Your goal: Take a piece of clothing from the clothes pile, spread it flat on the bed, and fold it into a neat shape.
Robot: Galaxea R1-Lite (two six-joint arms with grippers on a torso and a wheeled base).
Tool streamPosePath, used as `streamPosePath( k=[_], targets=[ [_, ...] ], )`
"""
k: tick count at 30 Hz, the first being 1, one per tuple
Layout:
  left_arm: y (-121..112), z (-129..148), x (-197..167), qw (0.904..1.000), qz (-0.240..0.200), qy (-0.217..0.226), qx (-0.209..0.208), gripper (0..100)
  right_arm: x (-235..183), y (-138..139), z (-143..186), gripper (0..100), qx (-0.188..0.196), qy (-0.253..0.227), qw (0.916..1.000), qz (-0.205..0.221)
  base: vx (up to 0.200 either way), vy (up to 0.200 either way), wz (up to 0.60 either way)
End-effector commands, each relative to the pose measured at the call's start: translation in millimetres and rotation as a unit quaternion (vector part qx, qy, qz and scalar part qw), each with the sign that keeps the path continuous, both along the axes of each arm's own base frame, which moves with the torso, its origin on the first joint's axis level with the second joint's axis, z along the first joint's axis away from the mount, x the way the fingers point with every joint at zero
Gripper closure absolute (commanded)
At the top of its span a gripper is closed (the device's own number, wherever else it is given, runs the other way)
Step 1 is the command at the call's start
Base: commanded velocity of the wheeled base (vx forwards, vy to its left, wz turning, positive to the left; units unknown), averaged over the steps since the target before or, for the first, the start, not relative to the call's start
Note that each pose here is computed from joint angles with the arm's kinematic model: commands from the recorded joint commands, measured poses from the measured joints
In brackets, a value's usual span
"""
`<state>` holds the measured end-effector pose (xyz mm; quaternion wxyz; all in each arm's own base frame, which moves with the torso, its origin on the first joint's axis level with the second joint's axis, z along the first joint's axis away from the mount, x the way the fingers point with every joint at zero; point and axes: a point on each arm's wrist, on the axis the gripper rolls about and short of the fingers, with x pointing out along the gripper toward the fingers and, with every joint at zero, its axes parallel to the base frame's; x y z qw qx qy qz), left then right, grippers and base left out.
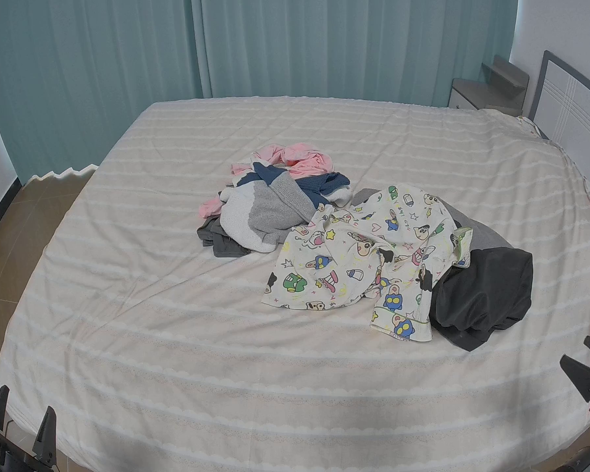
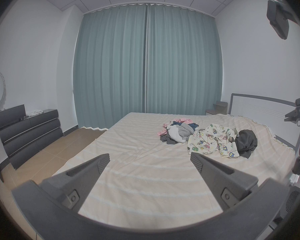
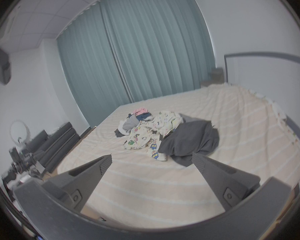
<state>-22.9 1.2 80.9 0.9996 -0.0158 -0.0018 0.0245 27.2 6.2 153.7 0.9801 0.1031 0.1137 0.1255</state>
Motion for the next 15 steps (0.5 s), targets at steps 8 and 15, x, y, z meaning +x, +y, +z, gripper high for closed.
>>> streamPosePath(
  k=[8, 15],
  targets=[
    [0.0, -5.2, 0.1, 1.0000, 0.000, 0.001, 0.000, 0, 207.7, 65.4, -85.3, 0, 0.156, 0.342, 0.9258, 0.041, 0.000, 0.000, 0.00],
    [0.0, -5.2, 0.1, 1.0000, 0.000, 0.001, 0.000, 0, 236.3, 87.5, -121.2, 0, 0.157, 0.392, 0.9057, 0.038, 0.000, 0.000, 0.00]
  ],
)
